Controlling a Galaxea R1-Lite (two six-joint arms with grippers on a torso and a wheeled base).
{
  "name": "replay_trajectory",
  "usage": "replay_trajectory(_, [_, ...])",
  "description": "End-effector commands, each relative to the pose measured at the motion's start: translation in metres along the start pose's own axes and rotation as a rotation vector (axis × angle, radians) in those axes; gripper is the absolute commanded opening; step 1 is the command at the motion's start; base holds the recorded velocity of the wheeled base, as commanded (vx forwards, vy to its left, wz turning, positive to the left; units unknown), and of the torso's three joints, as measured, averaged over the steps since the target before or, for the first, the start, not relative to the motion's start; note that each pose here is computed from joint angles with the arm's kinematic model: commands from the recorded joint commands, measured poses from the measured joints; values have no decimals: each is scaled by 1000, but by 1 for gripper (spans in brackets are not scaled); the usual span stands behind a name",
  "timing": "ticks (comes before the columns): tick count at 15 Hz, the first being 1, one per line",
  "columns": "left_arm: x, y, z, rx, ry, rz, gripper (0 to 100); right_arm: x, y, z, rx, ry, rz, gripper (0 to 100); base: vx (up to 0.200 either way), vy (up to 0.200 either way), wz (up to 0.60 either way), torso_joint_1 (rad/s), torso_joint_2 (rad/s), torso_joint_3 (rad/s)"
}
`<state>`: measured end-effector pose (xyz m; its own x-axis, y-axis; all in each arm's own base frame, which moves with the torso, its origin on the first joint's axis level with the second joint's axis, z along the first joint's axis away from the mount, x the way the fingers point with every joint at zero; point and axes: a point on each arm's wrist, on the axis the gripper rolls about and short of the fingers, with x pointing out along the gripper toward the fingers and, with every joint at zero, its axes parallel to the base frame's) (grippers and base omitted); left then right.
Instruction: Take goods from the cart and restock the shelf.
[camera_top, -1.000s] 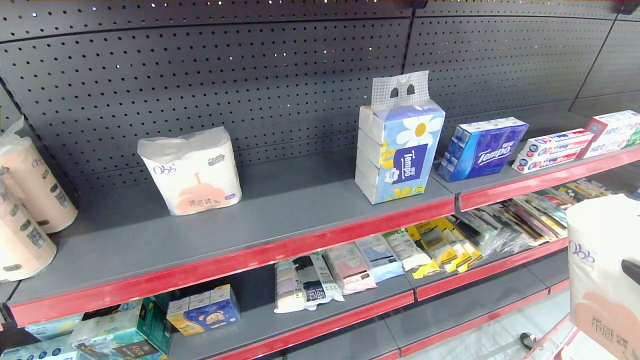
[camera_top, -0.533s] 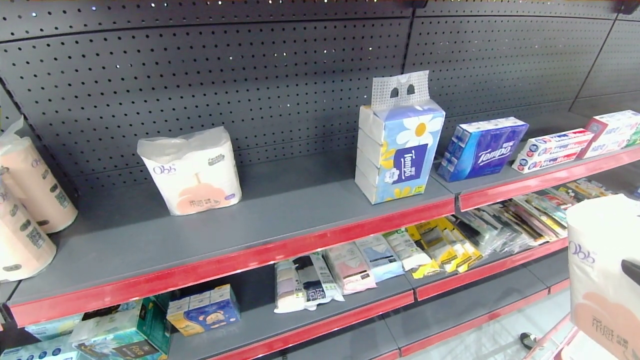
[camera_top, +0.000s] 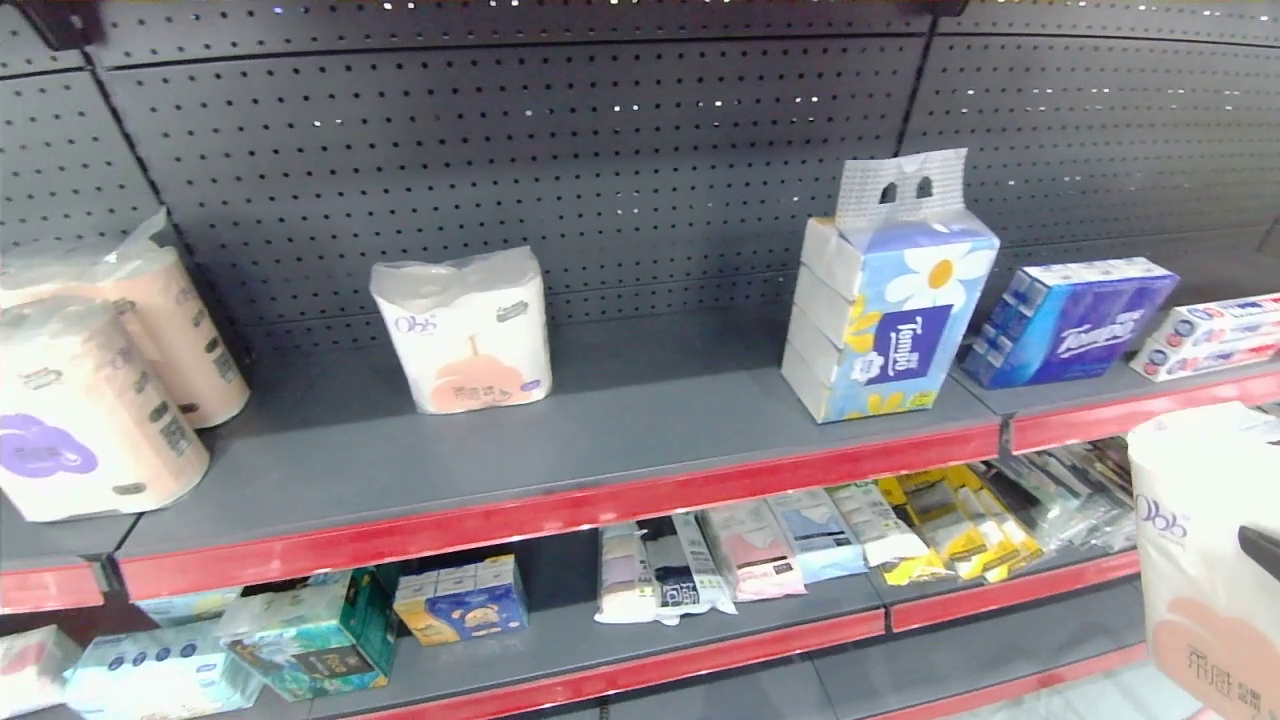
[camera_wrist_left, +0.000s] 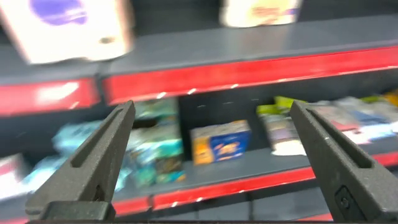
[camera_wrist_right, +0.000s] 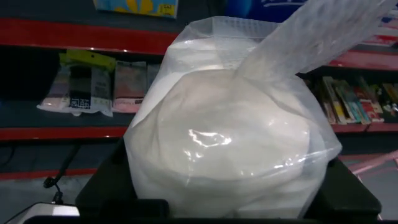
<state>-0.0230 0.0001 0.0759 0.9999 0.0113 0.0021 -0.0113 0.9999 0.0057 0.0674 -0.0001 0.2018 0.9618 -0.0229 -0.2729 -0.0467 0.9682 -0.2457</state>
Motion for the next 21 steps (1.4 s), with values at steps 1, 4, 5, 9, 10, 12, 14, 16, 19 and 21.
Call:
replay_trajectory(1, [0, 0, 0, 0, 1, 1, 100, 0, 0, -1, -1, 2, 2, 0, 0, 0, 600, 12, 2, 7])
replay_trajectory(4, [0, 0, 0, 0, 1, 1, 100, -2, 0, -2, 0, 2, -2, 0, 0, 0, 200, 2, -2, 1])
replay_trajectory(5, [0, 0, 0, 0, 1, 1, 100, -1, 0, -3, 3, 7, -3, 0, 0, 0, 0, 0, 0, 0])
replay_trajectory(9, [0, 0, 0, 3, 1, -1, 100, 0, -1, -7, 79, 16, 10, 0, 0, 0, 0, 0, 0, 0])
replay_trajectory(10, [0, 0, 0, 8, -1, -2, 100, 1, 0, -8, 122, 19, 28, 0, 0, 0, 0, 0, 0, 0])
replay_trajectory(12, [0, 0, 0, 13, 5, -4, 100, 1, 2, -15, 158, 32, 27, 0, 0, 0, 0, 0, 0, 0])
replay_trajectory(14, [3, 0, 1, 30, 46, -11, 100, -3, 3, -20, 189, 20, 35, 0, 0, 0, 0, 0, 0, 0])
replay_trajectory(16, [4, 0, 1, 45, 54, -20, 100, -4, 2, -21, 190, 20, 16, 0, 0, 0, 0, 0, 0, 0])
replay_trajectory(19, [2, 0, 1, 51, 31, -20, 100, -11, 3, -19, 175, -25, 38, 0, 0, 0, 0, 0, 0, 0])
replay_trajectory(21, [2, -1, 2, 68, 25, -15, 100, -16, 3, -18, 171, -50, 41, 0, 0, 0, 0, 0, 0, 0])
